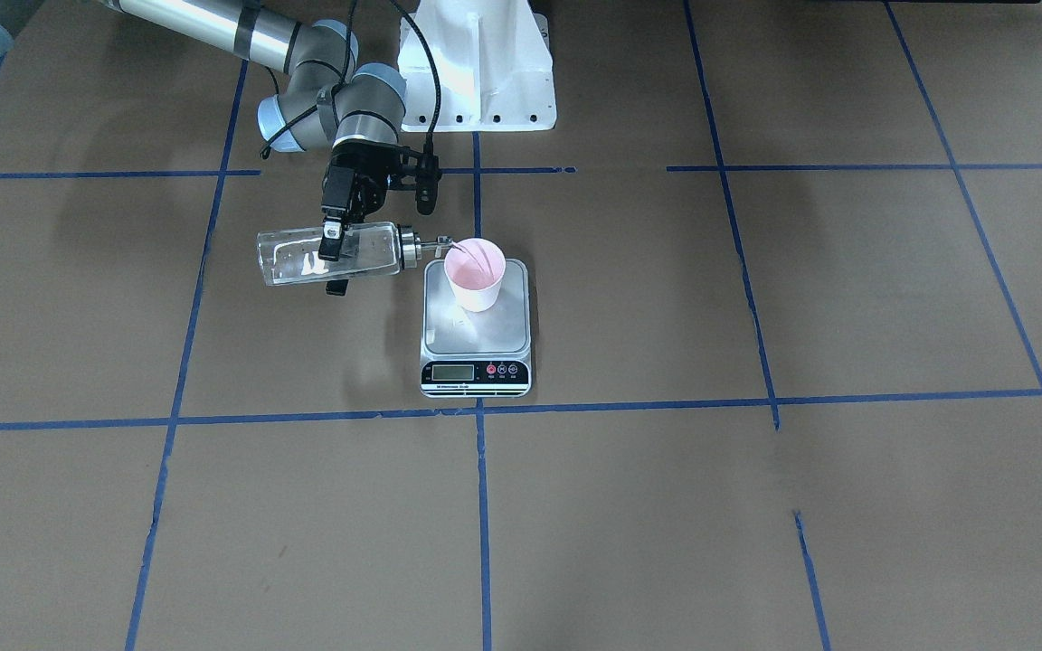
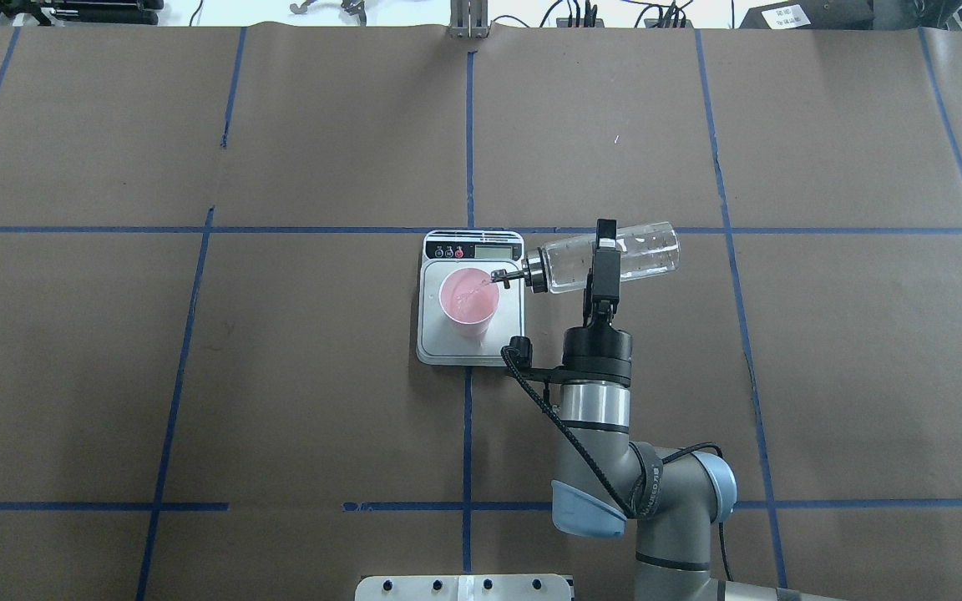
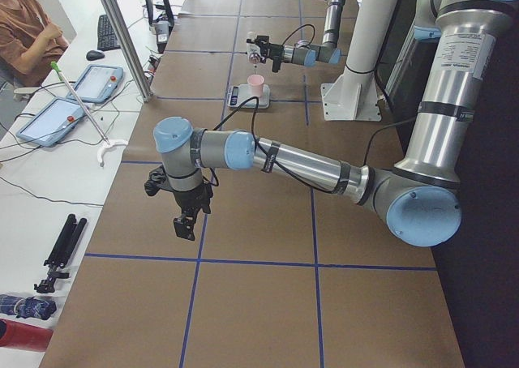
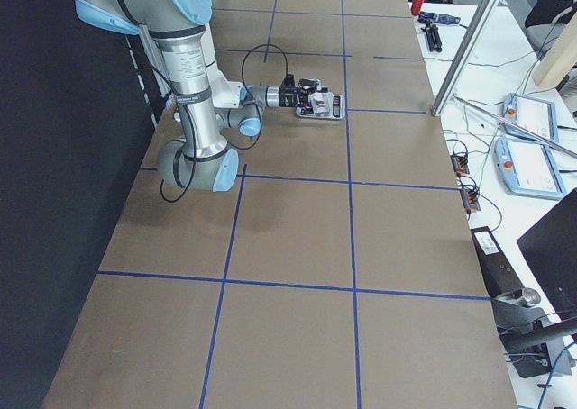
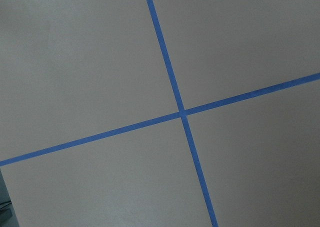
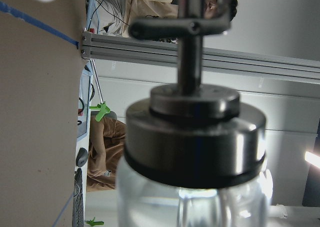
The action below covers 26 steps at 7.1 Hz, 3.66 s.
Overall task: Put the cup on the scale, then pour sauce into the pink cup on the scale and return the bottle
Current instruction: 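Hold the tilted bottle spout above the pink cup, pouring, then rotate the bottle upright with the right gripper, away from the cup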
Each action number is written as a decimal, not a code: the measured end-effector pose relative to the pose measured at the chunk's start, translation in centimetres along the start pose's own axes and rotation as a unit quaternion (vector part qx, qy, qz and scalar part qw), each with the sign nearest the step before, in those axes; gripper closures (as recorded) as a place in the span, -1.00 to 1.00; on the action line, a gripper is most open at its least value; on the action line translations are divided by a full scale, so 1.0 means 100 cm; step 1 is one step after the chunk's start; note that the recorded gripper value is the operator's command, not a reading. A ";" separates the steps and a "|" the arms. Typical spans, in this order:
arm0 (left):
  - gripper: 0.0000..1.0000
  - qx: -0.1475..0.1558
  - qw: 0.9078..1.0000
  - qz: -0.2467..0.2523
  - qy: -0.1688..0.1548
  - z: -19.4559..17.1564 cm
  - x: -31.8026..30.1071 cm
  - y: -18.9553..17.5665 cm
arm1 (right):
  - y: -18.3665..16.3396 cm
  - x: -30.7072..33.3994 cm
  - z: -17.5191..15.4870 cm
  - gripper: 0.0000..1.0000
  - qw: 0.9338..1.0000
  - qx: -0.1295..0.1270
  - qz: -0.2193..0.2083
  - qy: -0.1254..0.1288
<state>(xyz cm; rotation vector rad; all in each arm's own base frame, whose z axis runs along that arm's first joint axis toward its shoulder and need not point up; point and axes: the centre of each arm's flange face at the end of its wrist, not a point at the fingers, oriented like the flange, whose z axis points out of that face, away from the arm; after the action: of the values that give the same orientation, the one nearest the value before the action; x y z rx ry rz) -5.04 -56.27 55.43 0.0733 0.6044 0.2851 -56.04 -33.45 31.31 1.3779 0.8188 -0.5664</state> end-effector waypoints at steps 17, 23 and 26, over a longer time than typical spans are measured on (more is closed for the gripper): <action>-1.00 0.006 1.000 0.004 -0.001 -0.008 0.005 -0.003 | 0.000 0.067 0.006 1.00 0.961 0.036 0.269 -0.052; -1.00 0.008 1.000 0.005 0.001 -0.008 0.006 -0.003 | 0.021 0.084 0.005 1.00 0.895 0.041 0.441 -0.052; -1.00 0.009 1.000 0.005 0.001 -0.008 0.006 -0.004 | 0.022 0.084 0.006 1.00 0.893 0.041 0.446 -0.051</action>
<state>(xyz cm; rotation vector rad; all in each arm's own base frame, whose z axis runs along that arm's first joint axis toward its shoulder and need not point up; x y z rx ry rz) -4.98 -56.46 54.41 0.0925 0.6087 0.2898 -49.05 -32.84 26.14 1.6048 0.0165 0.0551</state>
